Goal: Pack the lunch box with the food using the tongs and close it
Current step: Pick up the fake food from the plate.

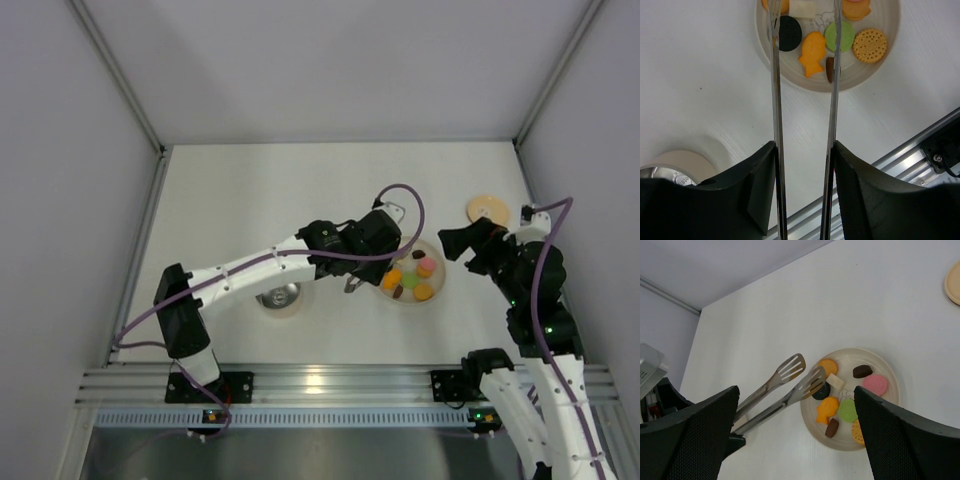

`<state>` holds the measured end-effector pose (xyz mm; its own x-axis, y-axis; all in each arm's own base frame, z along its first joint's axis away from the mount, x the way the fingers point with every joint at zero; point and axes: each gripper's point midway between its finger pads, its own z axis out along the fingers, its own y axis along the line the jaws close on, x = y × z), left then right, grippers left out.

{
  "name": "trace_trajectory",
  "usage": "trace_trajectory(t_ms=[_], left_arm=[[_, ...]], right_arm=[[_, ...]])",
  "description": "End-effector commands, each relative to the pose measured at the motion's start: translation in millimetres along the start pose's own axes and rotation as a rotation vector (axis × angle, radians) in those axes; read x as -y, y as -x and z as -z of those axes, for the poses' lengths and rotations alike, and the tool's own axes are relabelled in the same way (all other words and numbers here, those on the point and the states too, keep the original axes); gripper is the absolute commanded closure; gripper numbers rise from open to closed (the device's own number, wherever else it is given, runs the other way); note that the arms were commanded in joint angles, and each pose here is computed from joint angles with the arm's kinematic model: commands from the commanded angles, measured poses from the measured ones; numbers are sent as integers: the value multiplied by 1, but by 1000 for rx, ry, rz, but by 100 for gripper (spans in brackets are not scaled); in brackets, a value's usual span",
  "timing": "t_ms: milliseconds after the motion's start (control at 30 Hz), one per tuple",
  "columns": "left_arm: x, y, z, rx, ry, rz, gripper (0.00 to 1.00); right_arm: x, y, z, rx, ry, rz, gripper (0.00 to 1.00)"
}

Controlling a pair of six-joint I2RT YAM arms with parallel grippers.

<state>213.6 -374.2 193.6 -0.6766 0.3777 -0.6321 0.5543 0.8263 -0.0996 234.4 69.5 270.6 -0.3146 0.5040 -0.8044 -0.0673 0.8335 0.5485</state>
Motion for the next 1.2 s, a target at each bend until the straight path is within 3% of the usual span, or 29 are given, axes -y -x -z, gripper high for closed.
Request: trace_trajectory(t_ms=[0, 433, 1167], left_arm=[[20, 13, -4, 33, -59, 14, 48], [67, 3, -29, -3, -117, -43, 48], [72, -8, -63, -44, -67, -71, 46]], right_arm=[[-1, 14, 13, 40, -21, 7, 5], [6, 22, 26, 74, -80, 35, 4], [8, 20, 27, 71, -82, 43, 4]])
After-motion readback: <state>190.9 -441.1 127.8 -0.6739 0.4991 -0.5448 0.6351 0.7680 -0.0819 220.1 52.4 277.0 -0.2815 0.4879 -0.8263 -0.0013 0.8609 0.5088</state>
